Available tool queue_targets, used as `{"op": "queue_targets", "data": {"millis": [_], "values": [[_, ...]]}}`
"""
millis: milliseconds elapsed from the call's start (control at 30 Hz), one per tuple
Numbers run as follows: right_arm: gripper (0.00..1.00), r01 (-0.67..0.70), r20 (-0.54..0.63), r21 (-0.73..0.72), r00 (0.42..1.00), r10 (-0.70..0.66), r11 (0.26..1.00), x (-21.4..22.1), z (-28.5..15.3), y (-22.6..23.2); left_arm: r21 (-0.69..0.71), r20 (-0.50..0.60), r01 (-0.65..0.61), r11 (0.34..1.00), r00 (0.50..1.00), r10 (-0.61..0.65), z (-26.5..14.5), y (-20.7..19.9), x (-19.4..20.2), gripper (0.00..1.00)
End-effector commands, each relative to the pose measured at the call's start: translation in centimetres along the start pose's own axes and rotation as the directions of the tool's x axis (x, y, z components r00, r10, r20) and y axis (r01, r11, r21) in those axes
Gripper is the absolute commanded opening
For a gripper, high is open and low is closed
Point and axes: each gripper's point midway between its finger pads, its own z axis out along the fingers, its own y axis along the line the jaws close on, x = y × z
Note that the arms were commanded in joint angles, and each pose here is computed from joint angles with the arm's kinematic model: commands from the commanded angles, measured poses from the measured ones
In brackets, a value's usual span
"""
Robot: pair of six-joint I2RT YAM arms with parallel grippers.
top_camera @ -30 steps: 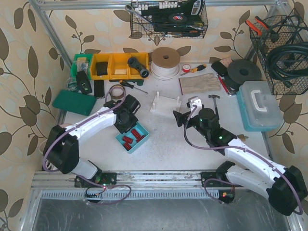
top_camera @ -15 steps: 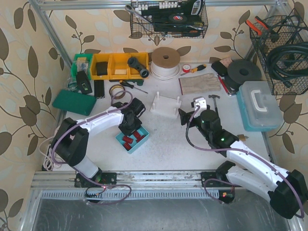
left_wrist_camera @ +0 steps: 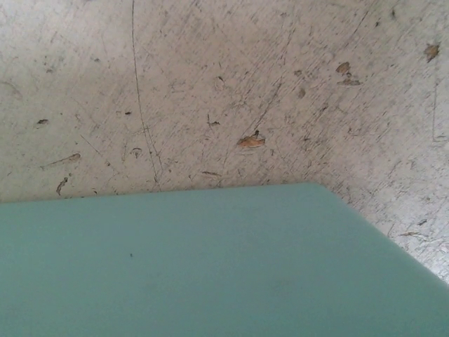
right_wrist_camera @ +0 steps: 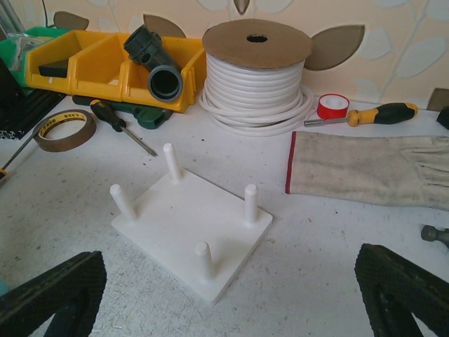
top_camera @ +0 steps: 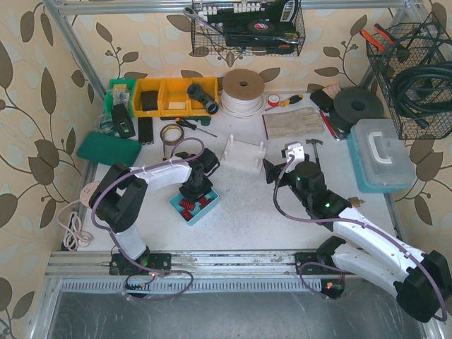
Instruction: Install the large spring
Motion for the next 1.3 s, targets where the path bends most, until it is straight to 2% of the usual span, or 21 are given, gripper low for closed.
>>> {"op": "queue_targets", "data": {"millis": [0,67,367,667,900,1100,1267], "values": [[0.95,-0.003,0.005,0.021,1.000,0.003,1.000,0.2,-0.3,-0.5,-0.011,-0.034,-0.017,1.000,0.999,0.017,1.3,-0.2,0.8,0.42],[0.95,-0.002,0.006,0.022,1.000,0.002,1.000,0.2,-0.4,-0.5,-0.015,-0.034,-0.016,1.000,0.999,0.015,1.7,-0.1,0.9,0.42],[0.95,-0.004,0.006,0.025,1.000,0.004,1.000,0.1,-0.3,-0.5,0.013,0.039,-0.025,1.000,0.999,0.025,0.2,-0.2,-0.3,0.27],[0.95,0.002,-0.016,0.059,1.000,-0.001,0.998,0.3,-0.2,-1.0,0.079,0.161,-0.062,0.995,0.986,0.049,-4.5,-0.6,-2.0,0.16],[0.95,0.002,-0.017,0.074,1.000,0.000,0.997,0.3,-0.2,-1.3,0.161,0.254,-0.095,0.982,0.966,0.051,-8.9,-0.7,-2.7,0.13],[0.95,0.002,-0.021,0.085,1.000,0.000,0.996,0.3,-0.1,-1.4,0.246,0.412,-0.238,0.940,0.903,0.121,-14.1,-2.1,-4.0,0.11],[0.95,-0.001,-0.026,0.088,1.000,0.003,0.996,0.4,-0.1,-1.5,0.251,0.573,-0.430,0.867,0.788,0.225,-17.2,-3.7,-5.0,0.08]]}}
